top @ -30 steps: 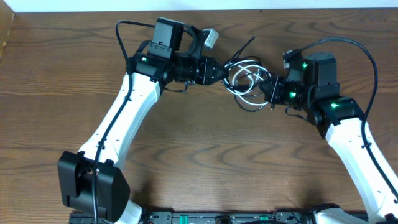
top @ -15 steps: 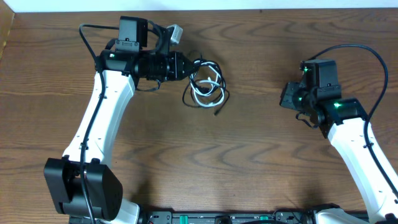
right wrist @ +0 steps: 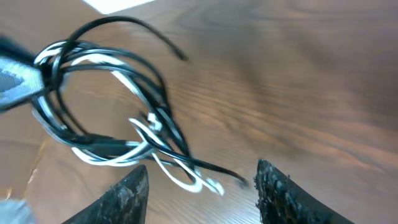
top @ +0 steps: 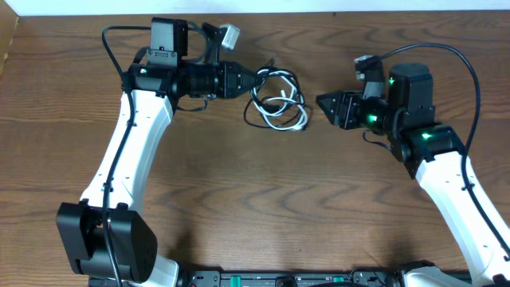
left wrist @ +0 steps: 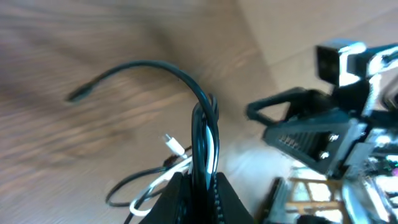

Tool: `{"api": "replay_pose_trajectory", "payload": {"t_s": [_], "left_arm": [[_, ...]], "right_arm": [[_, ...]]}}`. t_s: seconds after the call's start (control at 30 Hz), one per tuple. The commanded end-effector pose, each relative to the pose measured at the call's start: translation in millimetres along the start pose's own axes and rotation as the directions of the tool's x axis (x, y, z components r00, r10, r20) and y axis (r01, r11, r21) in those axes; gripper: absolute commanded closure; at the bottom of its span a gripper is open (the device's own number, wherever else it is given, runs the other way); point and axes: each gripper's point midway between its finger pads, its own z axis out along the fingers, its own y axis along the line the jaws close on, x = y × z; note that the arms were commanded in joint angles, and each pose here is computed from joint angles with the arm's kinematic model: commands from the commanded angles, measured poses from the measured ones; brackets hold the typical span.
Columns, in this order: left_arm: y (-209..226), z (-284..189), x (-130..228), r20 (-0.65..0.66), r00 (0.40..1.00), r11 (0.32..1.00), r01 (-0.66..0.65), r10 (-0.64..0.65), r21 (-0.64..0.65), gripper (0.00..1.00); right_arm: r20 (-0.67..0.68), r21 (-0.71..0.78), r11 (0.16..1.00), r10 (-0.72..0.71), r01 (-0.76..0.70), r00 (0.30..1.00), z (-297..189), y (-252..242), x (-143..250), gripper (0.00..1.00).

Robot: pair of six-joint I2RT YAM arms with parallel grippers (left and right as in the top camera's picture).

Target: Untangle cables

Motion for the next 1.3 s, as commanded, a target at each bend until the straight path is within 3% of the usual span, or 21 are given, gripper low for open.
{"api": "replay_pose_trajectory", "payload": {"t_s": [0.0, 0.13, 0.27, 0.33, 0.47, 0.67, 0.77, 0.9, 0.97, 1.07, 1.2, 1.27], "left_arm": [[-45, -9, -10, 0.016, 1.0, 0.987, -0.013, 0.011, 0.16, 0.92], [-56, -3, -10, 0.011, 0.999, 0.981, -0.031, 0.03, 0.192, 0.92], [-66, 4, -10, 0.007, 0.999, 0.975, -0.049, 0.048, 0.215, 0.92], [-71, 6, -10, 0.006, 0.998, 0.971, -0.059, 0.06, 0.23, 0.93], [-75, 5, -11, 0.009, 0.997, 0.966, -0.071, 0.071, 0.248, 0.93], [-58, -7, -20, 0.045, 0.998, 0.977, -0.059, 0.051, 0.207, 0.93], [-46, -13, -26, 0.071, 0.997, 0.986, -0.049, 0.038, 0.162, 0.93], [-37, -15, -28, 0.079, 0.997, 0.991, -0.035, 0.025, 0.129, 0.93], [-36, -13, -25, 0.073, 0.997, 0.992, -0.029, 0.02, 0.126, 0.92], [-28, -9, -19, 0.058, 0.998, 0.996, -0.019, 0.014, 0.086, 0.93], [2, -2, -5, 0.02, 1.0, 0.995, -0.006, 0.008, -0.104, 0.92], [15, -2, 1, 0.003, 1.0, 0.983, -0.007, 0.007, -0.185, 0.86]], "right_arm": [[-0.005, -0.104, 0.993, -0.063, 0.063, 0.998, 4, 27, 2, 0.48], [-0.008, -0.112, 0.991, -0.074, 0.073, 0.997, 21, 33, 5, 0.48], [-0.017, -0.013, 1.0, -0.005, 0.005, 1.0, 41, 12, 10, 0.5], [-0.013, 0.109, 0.993, 0.053, -0.051, 0.999, 46, -14, 14, 0.54], [0.039, 0.468, 0.869, 0.16, -0.159, 0.986, 23, -90, 25, 0.56], [0.038, 0.749, 0.635, 0.246, -0.19, 0.969, -34, -163, 52, 0.57], [0.004, 0.743, 0.644, 0.271, -0.185, 0.963, -40, -169, 57, 0.61], [-0.13, 0.52, 0.849, 0.188, -0.095, 0.973, -9, -131, 54, 0.7], [-0.158, 0.414, 0.908, 0.148, -0.071, 0.976, 0, -114, 51, 0.73], [-0.123, 0.447, 0.888, 0.177, -0.104, 0.977, -2, -119, 48, 0.71], [-0.093, 0.504, 0.856, 0.189, -0.117, 0.978, -5, -131, 45, 0.63], [-0.101, 0.504, 0.856, 0.187, -0.112, 0.977, 0, -134, 47, 0.62]]}}
